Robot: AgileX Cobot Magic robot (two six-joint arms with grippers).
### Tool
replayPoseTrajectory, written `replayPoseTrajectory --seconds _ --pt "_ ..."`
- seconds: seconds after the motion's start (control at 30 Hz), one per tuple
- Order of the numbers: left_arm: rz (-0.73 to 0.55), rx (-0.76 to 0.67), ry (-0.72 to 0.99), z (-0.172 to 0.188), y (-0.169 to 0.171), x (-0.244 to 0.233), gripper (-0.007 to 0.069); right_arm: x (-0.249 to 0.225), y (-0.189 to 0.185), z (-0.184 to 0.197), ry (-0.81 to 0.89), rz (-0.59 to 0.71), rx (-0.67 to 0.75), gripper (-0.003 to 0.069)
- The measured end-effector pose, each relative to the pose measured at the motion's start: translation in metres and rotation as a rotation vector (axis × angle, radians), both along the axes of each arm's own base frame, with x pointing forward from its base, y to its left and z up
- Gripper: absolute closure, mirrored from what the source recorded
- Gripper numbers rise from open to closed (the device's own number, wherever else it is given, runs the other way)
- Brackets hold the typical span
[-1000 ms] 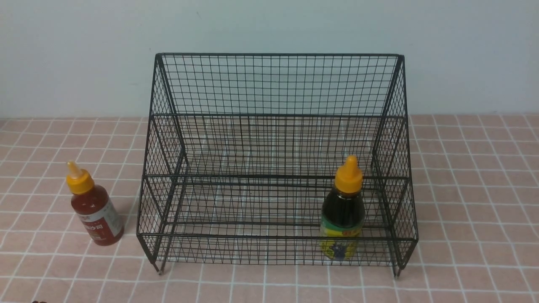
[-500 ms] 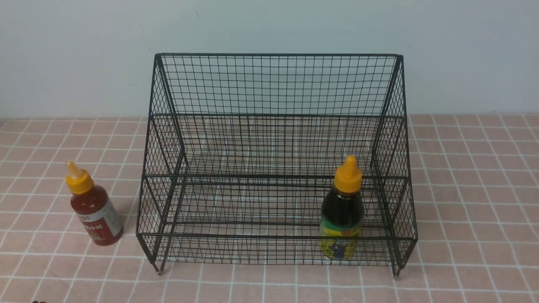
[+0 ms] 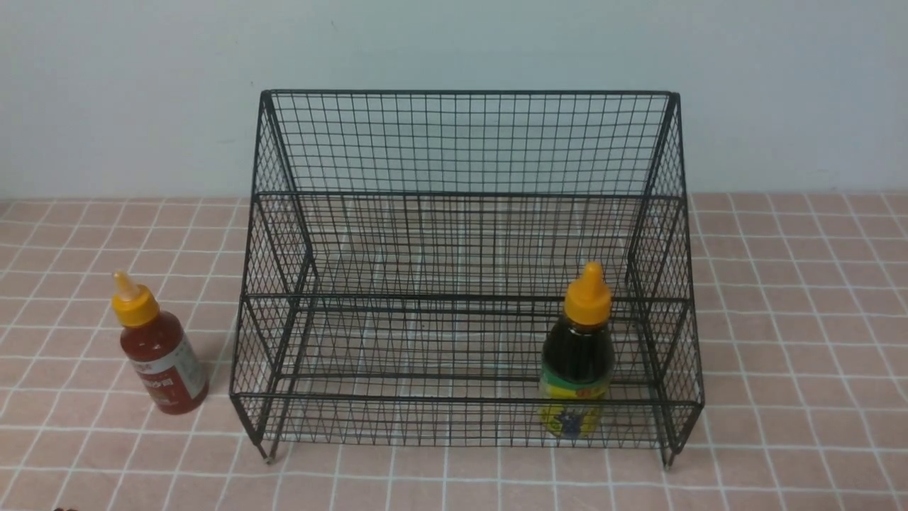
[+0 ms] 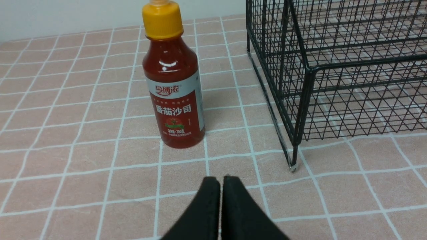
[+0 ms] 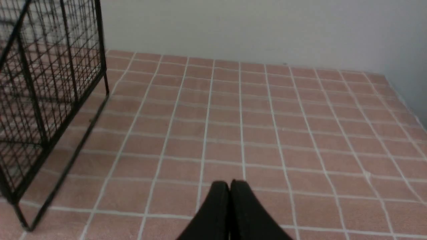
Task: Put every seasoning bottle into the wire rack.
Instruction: Use the left arm to grab the condiment bottle closest to it
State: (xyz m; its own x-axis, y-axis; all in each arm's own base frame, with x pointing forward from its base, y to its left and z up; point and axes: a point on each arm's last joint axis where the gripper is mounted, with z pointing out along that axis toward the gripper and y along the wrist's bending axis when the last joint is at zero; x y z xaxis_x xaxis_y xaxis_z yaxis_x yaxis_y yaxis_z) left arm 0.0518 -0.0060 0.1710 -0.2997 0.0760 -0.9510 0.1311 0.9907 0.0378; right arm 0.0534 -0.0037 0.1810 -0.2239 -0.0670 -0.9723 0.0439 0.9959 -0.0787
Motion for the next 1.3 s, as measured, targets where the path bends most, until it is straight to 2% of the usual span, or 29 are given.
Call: replayPoseTrajectory --seconds 1.3 --pt "0.001 -0.023 -0.021 0.0012 -0.0005 0.0007 0.0632 0.0003 0.0 0.0005 -0.012 -0.001 0.006 0.0671"
